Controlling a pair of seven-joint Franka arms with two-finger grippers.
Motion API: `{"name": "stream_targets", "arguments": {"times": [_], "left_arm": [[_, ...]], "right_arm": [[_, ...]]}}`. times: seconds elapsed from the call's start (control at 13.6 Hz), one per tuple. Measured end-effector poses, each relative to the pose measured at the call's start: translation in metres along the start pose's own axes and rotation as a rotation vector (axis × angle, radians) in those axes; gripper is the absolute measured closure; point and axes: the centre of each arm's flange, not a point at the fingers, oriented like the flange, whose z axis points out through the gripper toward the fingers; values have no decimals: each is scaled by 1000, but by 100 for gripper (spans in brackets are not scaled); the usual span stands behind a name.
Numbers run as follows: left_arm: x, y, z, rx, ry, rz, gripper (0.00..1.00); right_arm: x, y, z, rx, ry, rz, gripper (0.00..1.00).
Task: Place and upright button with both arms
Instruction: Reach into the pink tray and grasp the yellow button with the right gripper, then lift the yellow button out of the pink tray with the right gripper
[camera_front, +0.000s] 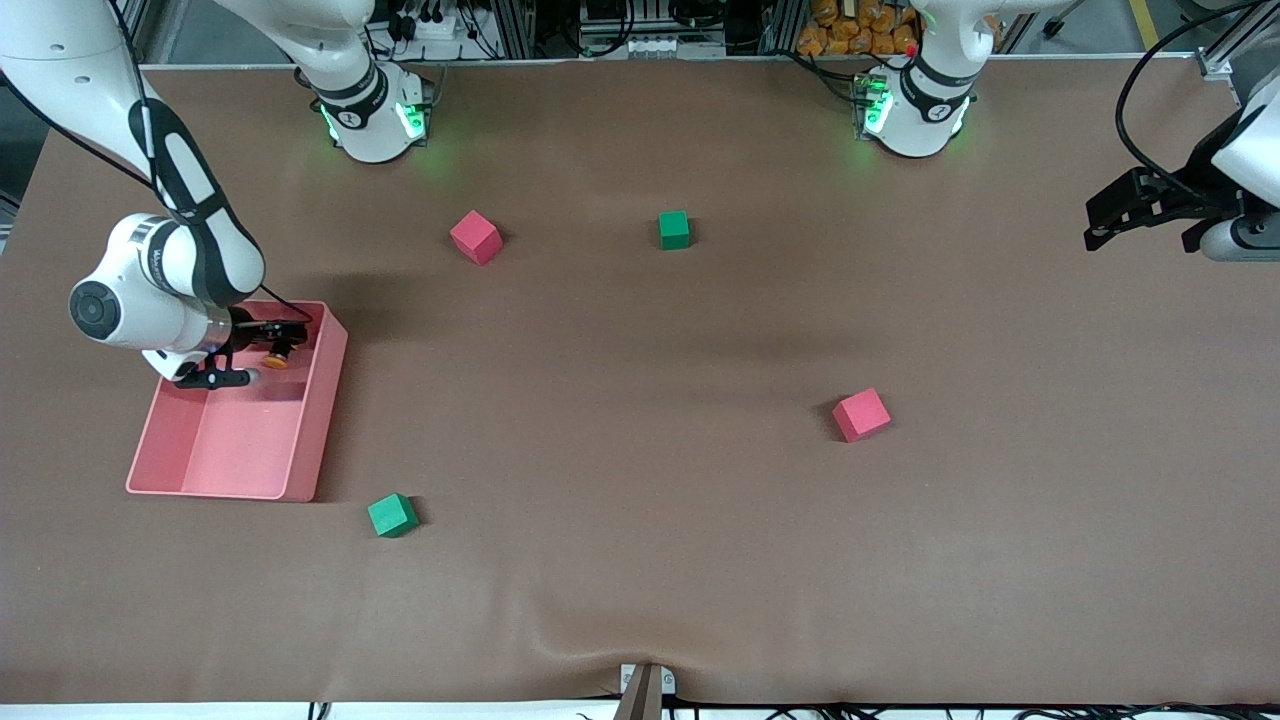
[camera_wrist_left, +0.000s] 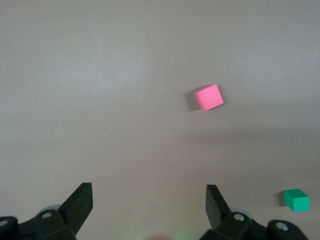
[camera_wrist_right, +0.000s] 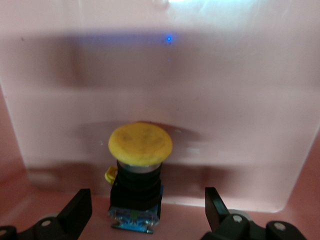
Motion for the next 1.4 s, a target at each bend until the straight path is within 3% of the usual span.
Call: {"name": "stream_targets", "arguments": {"times": [0.88,1.4], "left_arm": [[-10,3,-13,2,7,24,0],[-16,6,-10,5,-35,31,0]], "right_arm": [[3,-1,5,5,-21,-13,0],[19,1,3,0,-7,-19,0]]}}
